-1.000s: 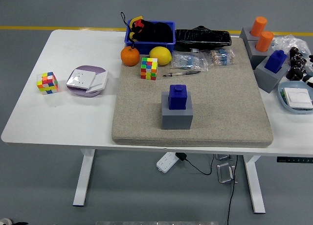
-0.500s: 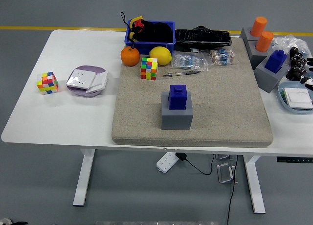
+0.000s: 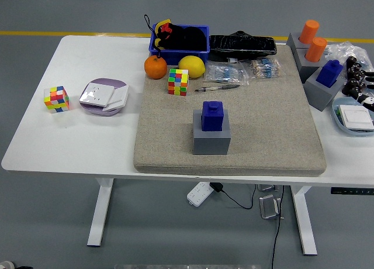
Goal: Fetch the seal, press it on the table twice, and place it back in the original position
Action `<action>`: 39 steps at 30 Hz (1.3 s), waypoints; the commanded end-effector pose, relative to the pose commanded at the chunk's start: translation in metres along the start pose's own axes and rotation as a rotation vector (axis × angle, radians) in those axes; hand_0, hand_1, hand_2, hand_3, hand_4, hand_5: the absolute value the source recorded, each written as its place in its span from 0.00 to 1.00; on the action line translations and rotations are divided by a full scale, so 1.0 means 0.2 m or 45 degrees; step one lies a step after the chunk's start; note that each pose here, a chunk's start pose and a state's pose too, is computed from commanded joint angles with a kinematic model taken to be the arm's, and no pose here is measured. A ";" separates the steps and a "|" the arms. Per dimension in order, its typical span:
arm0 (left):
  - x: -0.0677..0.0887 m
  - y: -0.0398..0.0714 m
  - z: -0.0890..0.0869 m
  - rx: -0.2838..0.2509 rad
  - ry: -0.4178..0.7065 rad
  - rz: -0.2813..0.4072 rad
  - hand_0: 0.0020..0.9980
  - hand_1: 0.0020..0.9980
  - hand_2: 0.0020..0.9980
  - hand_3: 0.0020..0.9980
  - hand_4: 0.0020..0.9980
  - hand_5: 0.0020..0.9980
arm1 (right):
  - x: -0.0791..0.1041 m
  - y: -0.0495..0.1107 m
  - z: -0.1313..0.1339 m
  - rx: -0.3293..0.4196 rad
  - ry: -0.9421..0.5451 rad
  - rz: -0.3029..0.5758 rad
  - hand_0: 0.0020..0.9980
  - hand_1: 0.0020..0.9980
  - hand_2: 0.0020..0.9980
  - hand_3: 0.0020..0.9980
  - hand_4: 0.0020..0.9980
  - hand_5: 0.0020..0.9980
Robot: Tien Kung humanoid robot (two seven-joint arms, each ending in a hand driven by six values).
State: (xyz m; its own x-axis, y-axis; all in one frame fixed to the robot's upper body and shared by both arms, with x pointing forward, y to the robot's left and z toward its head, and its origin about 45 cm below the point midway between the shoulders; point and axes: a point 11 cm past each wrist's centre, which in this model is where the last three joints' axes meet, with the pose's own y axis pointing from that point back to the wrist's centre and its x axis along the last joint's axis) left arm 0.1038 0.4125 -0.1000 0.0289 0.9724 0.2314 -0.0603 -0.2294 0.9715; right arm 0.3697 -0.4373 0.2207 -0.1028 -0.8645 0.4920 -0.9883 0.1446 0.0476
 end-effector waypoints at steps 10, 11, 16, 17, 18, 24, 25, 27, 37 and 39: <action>0.00 0.00 0.02 -0.008 -0.003 0.002 0.79 0.74 0.74 0.76 0.63 0.45 | 0.01 0.00 0.00 0.000 -0.007 0.010 0.84 0.75 0.76 0.77 0.96 0.36; 0.00 0.00 0.02 -0.009 -0.001 0.002 0.79 0.74 0.74 0.76 0.63 0.45 | 0.01 0.00 0.00 -0.001 -0.006 0.010 0.84 0.75 0.76 0.77 0.96 0.36; 0.00 0.00 0.02 -0.009 0.001 -0.002 0.79 0.74 0.74 0.76 0.63 0.45 | 0.01 0.00 0.00 -0.002 -0.005 0.011 0.83 0.74 0.76 0.77 0.96 0.36; 0.00 0.00 0.02 -0.008 0.001 -0.002 0.79 0.74 0.74 0.76 0.63 0.45 | 0.01 0.00 0.00 -0.003 -0.005 0.010 0.83 0.74 0.76 0.77 0.96 0.36; -0.01 0.00 0.01 -0.004 0.001 -0.003 0.79 0.74 0.74 0.76 0.63 0.45 | 0.00 0.00 0.00 -0.003 -0.004 0.006 0.83 0.74 0.76 0.77 0.96 0.36; -0.02 0.00 0.01 -0.003 0.003 -0.013 0.79 0.74 0.74 0.76 0.63 0.45 | -0.03 -0.01 -0.02 0.003 0.002 -0.026 0.83 0.74 0.76 0.77 0.96 0.36; -0.02 0.00 0.02 -0.010 0.004 -0.013 0.79 0.74 0.74 0.76 0.63 0.45 | -0.03 -0.01 -0.01 0.002 0.003 -0.030 0.83 0.74 0.75 0.77 0.95 0.35; -0.02 0.00 0.03 -0.016 0.006 -0.014 0.79 0.74 0.74 0.76 0.63 0.45 | -0.03 0.00 -0.01 -0.002 0.001 -0.027 0.83 0.74 0.75 0.77 0.95 0.35; 0.03 0.01 0.03 -0.014 -0.005 0.009 0.79 0.74 0.74 0.76 0.63 0.45 | 0.01 0.01 -0.01 0.001 -0.014 0.008 0.83 0.73 0.75 0.76 0.94 0.34; 0.03 0.01 0.03 -0.013 -0.004 0.011 0.79 0.74 0.74 0.76 0.63 0.45 | 0.01 0.01 -0.01 0.001 -0.015 0.008 0.83 0.73 0.75 0.76 0.94 0.34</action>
State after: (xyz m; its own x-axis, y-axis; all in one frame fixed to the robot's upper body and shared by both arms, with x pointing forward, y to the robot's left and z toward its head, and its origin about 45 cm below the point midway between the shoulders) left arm 0.1101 0.4179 -0.0965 0.0315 0.9703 0.2397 -0.0706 -0.2371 0.9689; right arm 0.3683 -0.4389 0.2229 -0.1106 -0.8693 0.4818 -0.9877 0.1498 0.0437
